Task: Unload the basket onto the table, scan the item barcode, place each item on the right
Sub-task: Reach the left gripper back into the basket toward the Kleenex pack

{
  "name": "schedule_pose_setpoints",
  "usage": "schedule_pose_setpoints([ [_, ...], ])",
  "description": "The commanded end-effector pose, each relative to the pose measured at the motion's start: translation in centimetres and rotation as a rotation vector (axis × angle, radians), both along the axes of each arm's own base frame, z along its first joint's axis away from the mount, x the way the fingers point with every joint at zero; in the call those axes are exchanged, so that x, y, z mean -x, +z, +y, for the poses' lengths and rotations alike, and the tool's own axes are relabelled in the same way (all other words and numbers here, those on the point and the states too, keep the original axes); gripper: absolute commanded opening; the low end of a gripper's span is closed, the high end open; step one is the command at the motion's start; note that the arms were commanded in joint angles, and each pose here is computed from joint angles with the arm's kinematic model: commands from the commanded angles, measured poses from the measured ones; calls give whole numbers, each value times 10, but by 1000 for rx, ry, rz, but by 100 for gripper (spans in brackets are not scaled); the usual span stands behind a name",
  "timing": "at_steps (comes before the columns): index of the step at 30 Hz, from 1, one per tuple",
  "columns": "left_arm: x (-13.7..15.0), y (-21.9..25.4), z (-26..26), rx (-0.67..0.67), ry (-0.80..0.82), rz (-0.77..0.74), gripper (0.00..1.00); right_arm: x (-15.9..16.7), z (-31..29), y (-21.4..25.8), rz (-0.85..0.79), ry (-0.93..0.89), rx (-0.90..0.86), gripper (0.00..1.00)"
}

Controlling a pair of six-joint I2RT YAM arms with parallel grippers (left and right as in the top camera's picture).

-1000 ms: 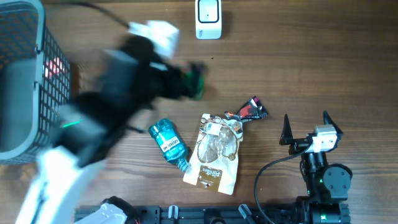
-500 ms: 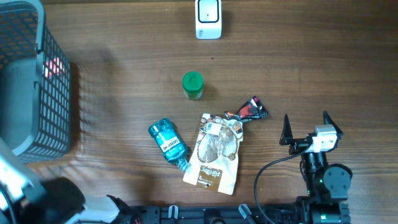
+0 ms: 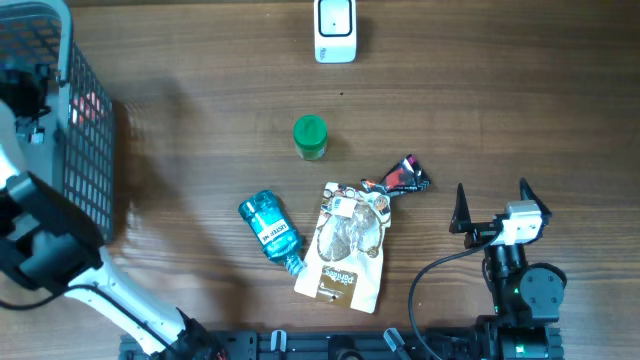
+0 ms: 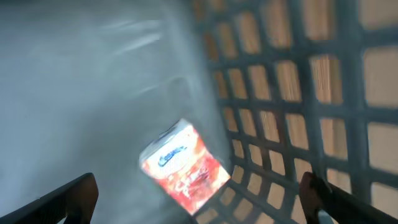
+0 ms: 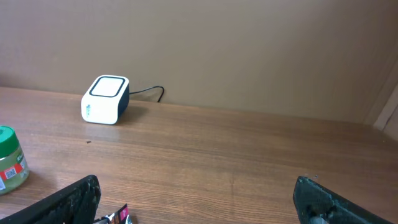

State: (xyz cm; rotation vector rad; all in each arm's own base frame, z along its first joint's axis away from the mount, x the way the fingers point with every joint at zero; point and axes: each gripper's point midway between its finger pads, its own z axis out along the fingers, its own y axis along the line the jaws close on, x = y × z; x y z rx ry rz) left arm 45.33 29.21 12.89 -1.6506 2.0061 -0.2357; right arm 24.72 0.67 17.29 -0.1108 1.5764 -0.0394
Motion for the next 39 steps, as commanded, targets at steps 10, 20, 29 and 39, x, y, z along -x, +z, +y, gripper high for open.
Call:
schedule_pose_setpoints([
  [10,-25,0,-5,-436,-679,96,100,0,0,1,-6,-1,9,100],
  [20,-20,-60,-16,-339,-774,169,100,0,0,1,-6,-1,9,100],
  [29,-21,-83,-20,-314,-803,192,100,0,0,1,-6,-1,9,100],
  [39,-28,-87,-36,-252,-845,111,100,0,0,1,-6,-1,9,100],
])
